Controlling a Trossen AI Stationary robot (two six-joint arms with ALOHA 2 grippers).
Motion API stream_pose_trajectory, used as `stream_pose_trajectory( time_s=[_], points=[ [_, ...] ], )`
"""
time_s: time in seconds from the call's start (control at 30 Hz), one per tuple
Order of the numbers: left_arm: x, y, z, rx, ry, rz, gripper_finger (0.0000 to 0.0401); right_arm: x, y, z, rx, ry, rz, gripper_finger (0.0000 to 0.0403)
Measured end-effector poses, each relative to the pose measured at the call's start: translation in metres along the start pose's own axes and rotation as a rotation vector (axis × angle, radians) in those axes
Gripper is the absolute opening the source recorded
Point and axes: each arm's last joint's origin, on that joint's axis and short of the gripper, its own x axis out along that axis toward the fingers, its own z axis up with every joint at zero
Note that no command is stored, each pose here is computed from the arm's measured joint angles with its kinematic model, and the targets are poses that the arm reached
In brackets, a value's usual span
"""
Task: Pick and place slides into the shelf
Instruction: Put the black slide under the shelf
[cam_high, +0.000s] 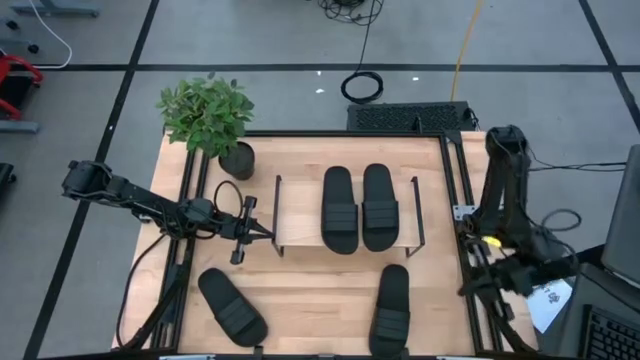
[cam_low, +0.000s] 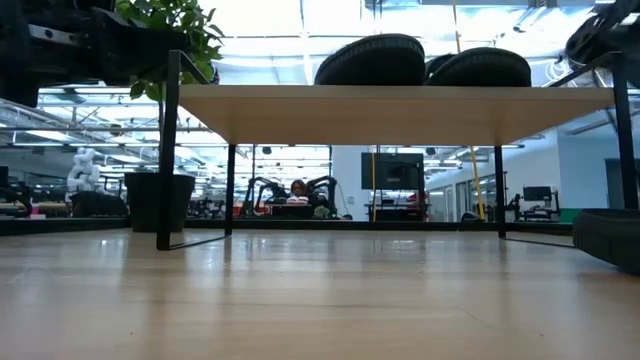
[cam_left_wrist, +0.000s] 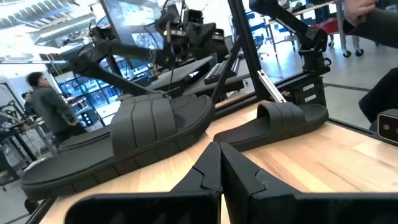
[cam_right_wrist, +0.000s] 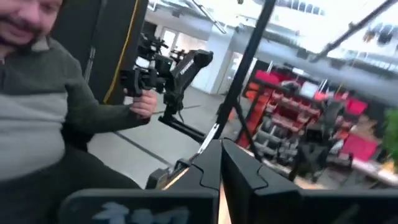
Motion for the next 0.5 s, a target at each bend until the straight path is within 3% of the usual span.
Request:
stream_pose_trajectory(
  time_s=[0.1, 0.27, 0.5],
  points=[
    [0.000, 0.000, 0.000, 0.000, 0.002, 0.001, 0.0003, -0.009, -0.012, -0.012, 0.084, -0.046, 0.046, 0.0001],
    [0.000, 0.000, 0.000, 0.000, 0.004, 0.003, 0.0003, -0.020, -0.027, -0.034, 0.206, -0.060, 0.018, 0.0000],
    [0.000, 0.000, 0.000, 0.000, -0.002, 0.004, 0.0003, -0.022, -0.024, -0.049, 0.200, -0.027, -0.013, 0.0000]
  ],
)
